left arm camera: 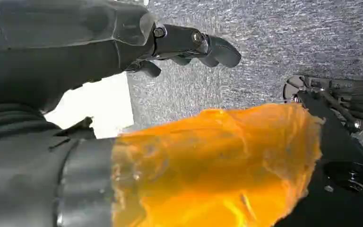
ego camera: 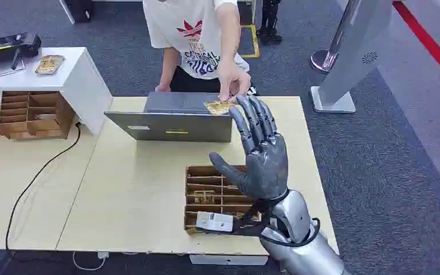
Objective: Pass the card to the sensor for recognition and then transmit it.
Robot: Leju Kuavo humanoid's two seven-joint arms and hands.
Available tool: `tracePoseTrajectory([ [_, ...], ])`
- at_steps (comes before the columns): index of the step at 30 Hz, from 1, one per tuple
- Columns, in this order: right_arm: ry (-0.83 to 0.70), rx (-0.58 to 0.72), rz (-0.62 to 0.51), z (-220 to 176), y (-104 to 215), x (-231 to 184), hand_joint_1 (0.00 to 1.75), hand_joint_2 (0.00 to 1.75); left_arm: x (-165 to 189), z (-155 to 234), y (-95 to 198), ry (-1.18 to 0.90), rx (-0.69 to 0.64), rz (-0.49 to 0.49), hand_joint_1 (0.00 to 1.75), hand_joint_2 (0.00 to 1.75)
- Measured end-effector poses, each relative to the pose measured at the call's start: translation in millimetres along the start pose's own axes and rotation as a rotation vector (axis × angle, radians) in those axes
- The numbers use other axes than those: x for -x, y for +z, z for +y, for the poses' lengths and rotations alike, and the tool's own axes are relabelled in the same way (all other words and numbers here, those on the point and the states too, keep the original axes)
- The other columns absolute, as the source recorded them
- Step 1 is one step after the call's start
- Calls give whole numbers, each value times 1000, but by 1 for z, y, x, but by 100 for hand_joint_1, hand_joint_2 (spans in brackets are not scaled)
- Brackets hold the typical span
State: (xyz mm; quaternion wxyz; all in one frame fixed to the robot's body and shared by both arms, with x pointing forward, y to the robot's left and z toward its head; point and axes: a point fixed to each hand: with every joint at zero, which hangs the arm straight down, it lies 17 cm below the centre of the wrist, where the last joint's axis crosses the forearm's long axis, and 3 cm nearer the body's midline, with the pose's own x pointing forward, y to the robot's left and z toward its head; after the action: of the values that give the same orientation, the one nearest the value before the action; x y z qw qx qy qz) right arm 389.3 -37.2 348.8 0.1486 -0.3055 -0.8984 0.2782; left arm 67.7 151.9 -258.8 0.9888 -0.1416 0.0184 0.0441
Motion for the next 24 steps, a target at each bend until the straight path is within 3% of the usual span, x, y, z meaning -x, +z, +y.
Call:
tracePoseTrajectory([
  [3, 92, -24, -41, 7, -8, 7, 0, 175, -2, 0, 0, -23, -2, 0, 0, 0],
  [21, 310, -113, -94, 29, -29, 43, 0, 175, -1, -1, 1, -67, -3, 19, 0, 0],
  [22, 317, -118, -92, 30, -30, 45, 24, 175, -1, -1, 1, -69, -3, 20, 0, 0],
  [23, 324, -125, -91, 32, -30, 48, 61, 175, -1, -1, 1, -71, -3, 20, 0, 0],
  [24, 329, -129, -91, 33, -30, 50, 136, 175, -1, -1, 1, -73, -4, 21, 0, 0],
])
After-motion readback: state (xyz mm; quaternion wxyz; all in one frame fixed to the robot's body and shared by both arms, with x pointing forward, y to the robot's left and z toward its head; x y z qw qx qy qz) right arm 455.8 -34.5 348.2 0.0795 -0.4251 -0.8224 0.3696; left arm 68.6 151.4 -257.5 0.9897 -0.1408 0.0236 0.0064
